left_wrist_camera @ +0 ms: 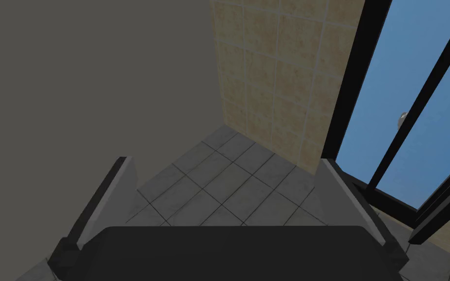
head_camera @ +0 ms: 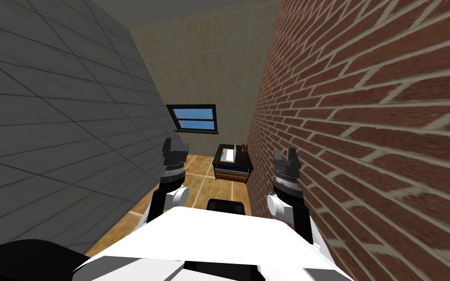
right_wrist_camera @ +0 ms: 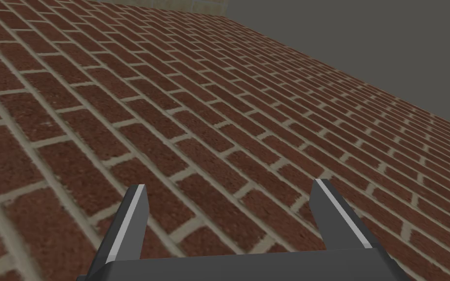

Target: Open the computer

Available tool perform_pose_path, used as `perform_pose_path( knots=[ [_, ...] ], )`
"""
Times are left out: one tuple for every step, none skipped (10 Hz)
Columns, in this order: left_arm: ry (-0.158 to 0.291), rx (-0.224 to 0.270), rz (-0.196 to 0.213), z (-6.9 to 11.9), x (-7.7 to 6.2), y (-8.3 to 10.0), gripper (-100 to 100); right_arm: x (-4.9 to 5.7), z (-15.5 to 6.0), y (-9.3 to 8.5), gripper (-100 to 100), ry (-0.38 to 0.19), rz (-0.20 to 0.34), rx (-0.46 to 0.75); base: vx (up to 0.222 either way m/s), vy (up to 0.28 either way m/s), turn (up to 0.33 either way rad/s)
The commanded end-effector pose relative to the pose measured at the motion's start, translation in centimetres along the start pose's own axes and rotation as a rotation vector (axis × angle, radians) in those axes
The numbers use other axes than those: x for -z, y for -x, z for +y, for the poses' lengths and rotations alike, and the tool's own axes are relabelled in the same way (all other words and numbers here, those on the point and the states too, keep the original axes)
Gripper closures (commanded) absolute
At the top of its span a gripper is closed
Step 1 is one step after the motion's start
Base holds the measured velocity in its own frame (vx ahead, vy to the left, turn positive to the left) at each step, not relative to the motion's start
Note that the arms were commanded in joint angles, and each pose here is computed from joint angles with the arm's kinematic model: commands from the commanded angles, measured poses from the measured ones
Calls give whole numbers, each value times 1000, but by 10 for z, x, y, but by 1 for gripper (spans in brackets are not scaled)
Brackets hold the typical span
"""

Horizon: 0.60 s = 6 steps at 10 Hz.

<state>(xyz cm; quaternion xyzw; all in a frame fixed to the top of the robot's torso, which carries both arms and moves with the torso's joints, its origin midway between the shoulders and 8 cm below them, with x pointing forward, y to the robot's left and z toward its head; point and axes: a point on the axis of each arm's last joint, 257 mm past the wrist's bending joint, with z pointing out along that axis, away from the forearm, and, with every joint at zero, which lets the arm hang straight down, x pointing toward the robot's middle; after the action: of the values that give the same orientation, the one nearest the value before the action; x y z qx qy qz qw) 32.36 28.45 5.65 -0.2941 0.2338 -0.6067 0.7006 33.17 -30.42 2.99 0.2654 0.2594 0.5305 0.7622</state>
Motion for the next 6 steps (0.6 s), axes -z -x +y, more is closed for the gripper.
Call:
perform_pose_path(
  knots=[
    [0, 0, 0, 0, 0, 0, 0, 0, 0, 0, 0, 0, 0, 0, 0, 0, 0],
    [0, 0, 0, 0, 0, 0, 0, 0, 0, 0, 0, 0, 0, 0, 0, 0, 0],
    [0, 0, 0, 0, 0, 0, 0, 0, 0, 0, 0, 0, 0, 0, 0, 0, 0],
    [0, 0, 0, 0, 0, 0, 0, 0, 0, 0, 0, 0, 0, 0, 0, 0, 0],
    [0, 0, 0, 0, 0, 0, 0, 0, 0, 0, 0, 0, 0, 0, 0, 0, 0],
    [0, 0, 0, 0, 0, 0, 0, 0, 0, 0, 0, 0, 0, 0, 0, 0, 0]
  ],
)
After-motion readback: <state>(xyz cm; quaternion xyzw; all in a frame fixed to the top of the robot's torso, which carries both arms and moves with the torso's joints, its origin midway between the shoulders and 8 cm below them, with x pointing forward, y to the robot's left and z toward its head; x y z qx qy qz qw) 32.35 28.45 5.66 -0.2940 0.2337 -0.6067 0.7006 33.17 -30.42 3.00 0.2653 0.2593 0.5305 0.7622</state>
